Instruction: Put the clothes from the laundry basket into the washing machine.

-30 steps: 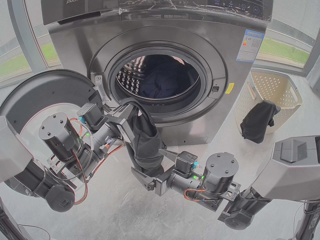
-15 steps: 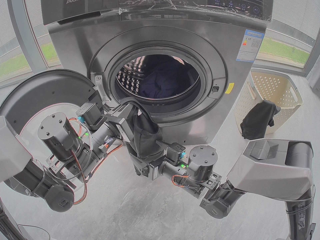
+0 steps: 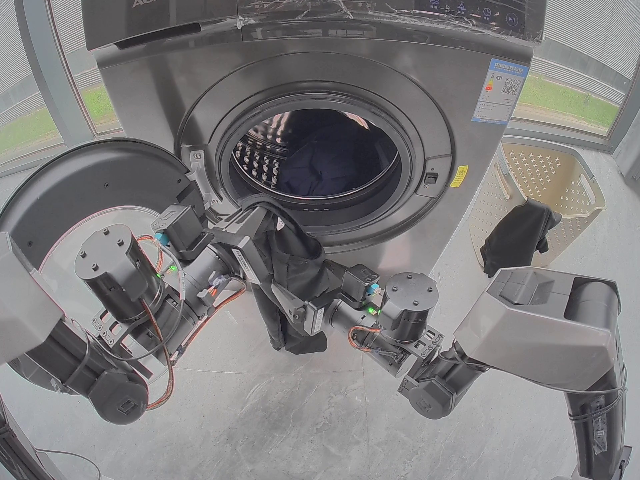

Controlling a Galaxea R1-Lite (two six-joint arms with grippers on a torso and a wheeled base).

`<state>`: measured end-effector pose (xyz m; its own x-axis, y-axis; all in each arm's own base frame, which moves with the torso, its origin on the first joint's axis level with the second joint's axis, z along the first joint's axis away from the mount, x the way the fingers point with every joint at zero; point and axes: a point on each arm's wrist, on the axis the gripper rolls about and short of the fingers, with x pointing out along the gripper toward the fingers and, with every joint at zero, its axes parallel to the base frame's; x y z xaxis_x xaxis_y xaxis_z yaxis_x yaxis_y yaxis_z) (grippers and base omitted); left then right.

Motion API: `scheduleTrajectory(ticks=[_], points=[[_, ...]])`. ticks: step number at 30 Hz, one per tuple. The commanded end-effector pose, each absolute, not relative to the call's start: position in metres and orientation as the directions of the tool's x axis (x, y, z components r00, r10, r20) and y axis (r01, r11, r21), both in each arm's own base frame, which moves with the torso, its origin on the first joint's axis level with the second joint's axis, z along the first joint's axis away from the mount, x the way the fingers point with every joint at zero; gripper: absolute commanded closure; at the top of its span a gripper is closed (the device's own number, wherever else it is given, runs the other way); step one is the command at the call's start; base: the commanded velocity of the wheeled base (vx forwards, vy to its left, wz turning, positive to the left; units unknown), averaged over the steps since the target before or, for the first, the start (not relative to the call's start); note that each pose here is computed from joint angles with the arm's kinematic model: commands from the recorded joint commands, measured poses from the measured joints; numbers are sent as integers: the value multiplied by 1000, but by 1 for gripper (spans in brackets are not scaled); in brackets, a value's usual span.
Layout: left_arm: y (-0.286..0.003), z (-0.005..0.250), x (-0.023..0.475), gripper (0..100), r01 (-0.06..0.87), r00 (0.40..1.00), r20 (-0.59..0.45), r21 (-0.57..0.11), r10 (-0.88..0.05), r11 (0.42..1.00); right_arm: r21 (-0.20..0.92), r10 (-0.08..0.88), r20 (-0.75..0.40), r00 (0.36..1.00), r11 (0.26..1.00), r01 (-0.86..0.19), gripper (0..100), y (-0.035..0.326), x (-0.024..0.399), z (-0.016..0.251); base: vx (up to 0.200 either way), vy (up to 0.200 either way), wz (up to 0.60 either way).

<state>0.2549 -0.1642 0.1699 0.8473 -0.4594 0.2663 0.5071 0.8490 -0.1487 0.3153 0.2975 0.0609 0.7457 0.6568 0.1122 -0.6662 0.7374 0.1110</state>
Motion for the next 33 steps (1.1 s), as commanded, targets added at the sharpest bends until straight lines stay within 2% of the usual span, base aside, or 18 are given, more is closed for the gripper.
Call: scheduleTrajectory(ticks=[1,13,23,33], points=[[-164,170,254,100,506,848,267,-149,-458,849,112,656,119,745,737,-667,100,300,318,59,0,0,0],[-163,169,256,100,503,850,263,-152,-456,851,112,657,107,746,738,-666,100,296,313,61,0,0,0],[-163,168,256,100,502,852,259,-152,-456,852,107,659,113,743,736,-669,100,270,285,98,0,0,0],[-163,169,256,100,502,851,263,-152,-455,851,108,655,84,751,743,-661,100,266,284,91,0,0,0]])
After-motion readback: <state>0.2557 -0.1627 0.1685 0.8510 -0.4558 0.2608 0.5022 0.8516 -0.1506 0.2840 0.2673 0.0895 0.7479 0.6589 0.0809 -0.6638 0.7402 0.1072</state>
